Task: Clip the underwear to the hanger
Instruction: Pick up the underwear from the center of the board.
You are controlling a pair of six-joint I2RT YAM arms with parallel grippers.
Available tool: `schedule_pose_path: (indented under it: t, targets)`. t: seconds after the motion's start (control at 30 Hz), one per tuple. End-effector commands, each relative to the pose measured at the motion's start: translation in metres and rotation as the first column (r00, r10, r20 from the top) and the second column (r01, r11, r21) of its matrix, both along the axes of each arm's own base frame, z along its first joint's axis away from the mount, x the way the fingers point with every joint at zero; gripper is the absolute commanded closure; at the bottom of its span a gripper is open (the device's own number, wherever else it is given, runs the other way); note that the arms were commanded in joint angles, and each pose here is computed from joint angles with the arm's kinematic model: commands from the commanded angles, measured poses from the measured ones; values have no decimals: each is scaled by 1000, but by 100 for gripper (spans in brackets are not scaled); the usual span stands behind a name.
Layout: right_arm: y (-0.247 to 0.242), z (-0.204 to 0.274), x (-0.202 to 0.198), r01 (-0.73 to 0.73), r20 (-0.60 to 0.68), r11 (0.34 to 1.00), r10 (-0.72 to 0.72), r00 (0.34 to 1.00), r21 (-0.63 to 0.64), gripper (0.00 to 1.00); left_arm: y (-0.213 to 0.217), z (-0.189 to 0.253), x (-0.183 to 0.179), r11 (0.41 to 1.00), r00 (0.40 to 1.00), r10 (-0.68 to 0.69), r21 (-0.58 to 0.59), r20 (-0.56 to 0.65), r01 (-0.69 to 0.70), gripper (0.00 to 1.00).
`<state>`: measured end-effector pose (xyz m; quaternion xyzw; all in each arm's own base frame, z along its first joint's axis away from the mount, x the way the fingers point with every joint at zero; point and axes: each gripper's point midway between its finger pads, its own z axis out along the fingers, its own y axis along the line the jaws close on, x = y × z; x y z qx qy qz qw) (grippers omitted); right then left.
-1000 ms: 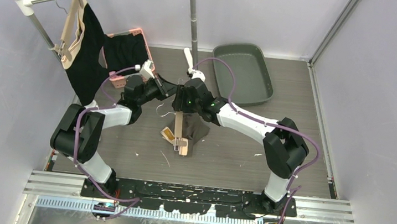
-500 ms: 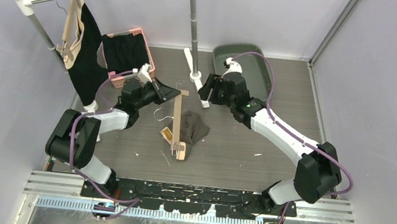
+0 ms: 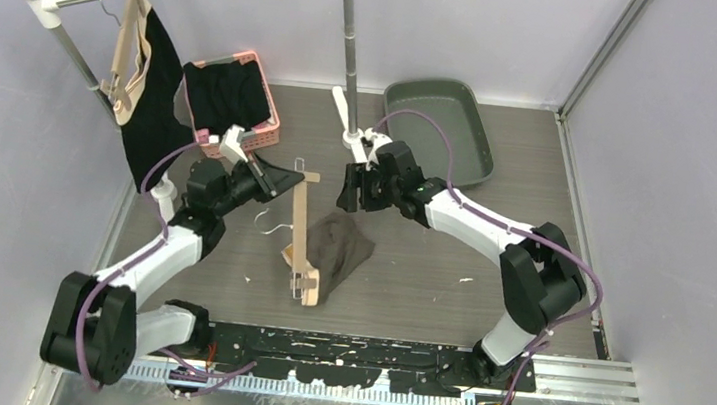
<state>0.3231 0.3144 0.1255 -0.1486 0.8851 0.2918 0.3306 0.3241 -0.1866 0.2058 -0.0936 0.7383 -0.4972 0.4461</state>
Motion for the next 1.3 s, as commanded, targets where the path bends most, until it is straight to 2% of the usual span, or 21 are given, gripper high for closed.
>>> schedule_pose_path:
  t: [0.0, 0.17, 0.37, 0.63, 1.1, 1.2, 1.27]
  targets:
    - [30, 26, 3, -153, 100, 987, 148, 984, 46, 34, 16, -9, -17, 997, 997, 67, 35, -30, -66, 100]
    - [52, 19, -4, -232, 97, 972, 228, 969, 38, 34, 32, -22, -26, 988, 987, 147, 60, -60, -143, 100]
    - [69, -4, -12, -268, 33, 963, 268, 963, 4, 34, 34, -22, -27, 987, 986, 154, 60, -70, -150, 100]
    - [70, -37, -24, -287, -41, 957, 286, 957, -34, 33, 34, -27, -25, 987, 984, 155, 55, -84, -151, 100]
    - [66, -69, -21, -282, -72, 954, 275, 959, -106, 32, 35, -34, -25, 986, 982, 161, 63, -95, -156, 100]
    - [66, -73, -22, -284, -79, 952, 277, 958, -110, 35, 35, -35, -24, 986, 982, 161, 65, -99, -155, 100]
    - [65, -74, -23, -285, -83, 952, 276, 957, -115, 43, 35, -35, -24, 986, 982, 162, 65, -100, -156, 100]
